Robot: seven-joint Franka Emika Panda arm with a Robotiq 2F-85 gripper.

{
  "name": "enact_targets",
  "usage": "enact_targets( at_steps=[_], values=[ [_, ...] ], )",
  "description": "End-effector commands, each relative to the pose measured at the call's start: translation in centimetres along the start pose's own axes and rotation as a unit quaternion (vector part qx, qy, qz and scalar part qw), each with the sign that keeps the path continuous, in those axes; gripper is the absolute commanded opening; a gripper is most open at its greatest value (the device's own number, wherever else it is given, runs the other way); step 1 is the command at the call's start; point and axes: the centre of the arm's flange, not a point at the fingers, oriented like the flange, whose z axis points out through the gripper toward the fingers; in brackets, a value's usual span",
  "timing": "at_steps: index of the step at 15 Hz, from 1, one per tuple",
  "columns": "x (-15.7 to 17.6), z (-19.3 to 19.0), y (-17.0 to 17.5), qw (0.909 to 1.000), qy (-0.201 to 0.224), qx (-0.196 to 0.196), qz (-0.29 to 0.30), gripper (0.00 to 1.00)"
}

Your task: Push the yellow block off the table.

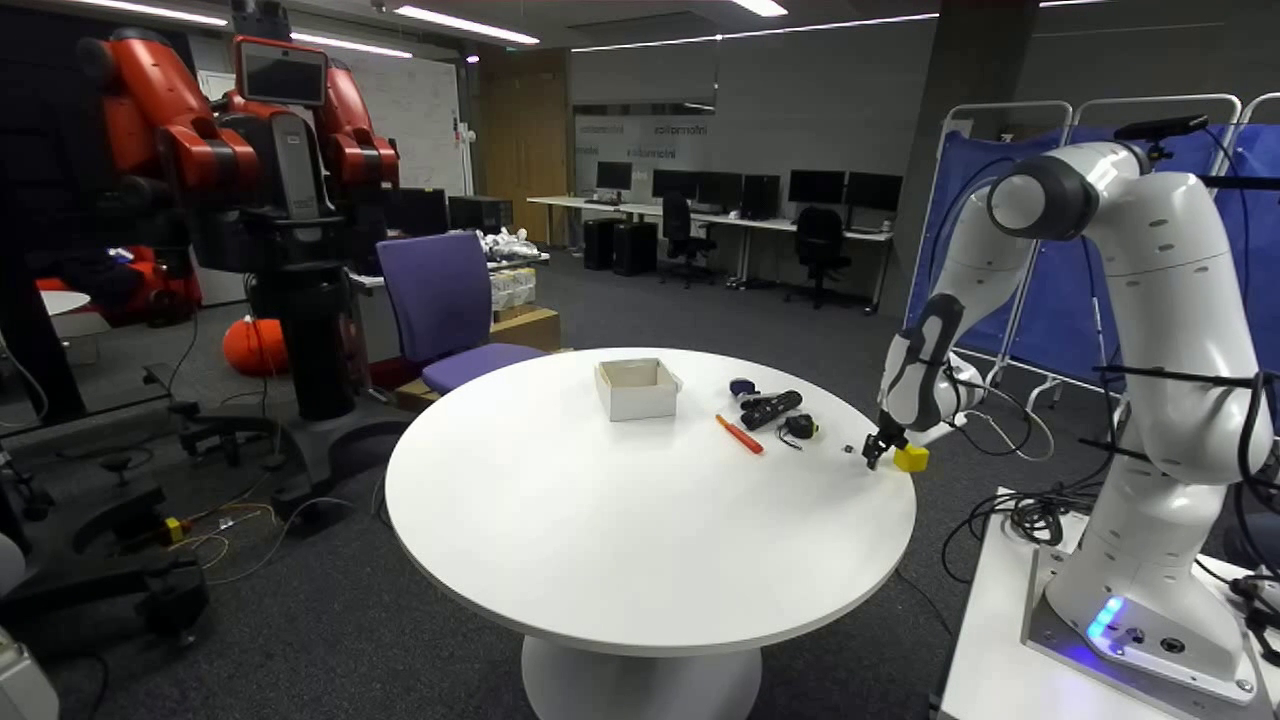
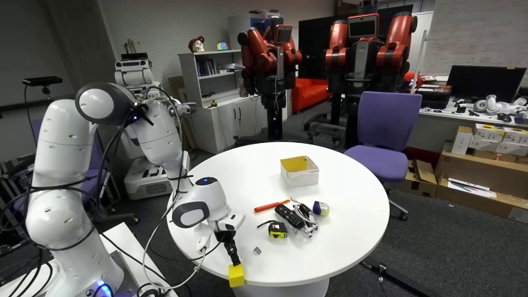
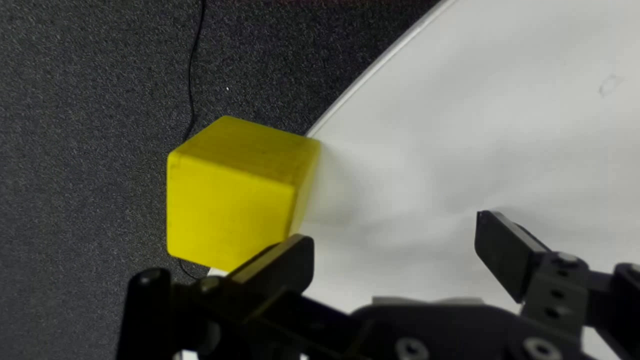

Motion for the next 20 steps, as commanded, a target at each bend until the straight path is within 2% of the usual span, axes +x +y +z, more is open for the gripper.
enact_targets(
  at_steps=[1, 12, 20],
  values=[
    [-2.0, -1.8, 1.7, 0.9998, 0.02, 0.007, -0.004, 1.0],
    [-3.5, -3.5, 3.1, 0.9997, 0.022, 0.007, -0.004, 1.0],
    [-3.4, -12.3, 2.8, 0.9939, 0.094, 0.048, -0.032, 1.0]
  ],
)
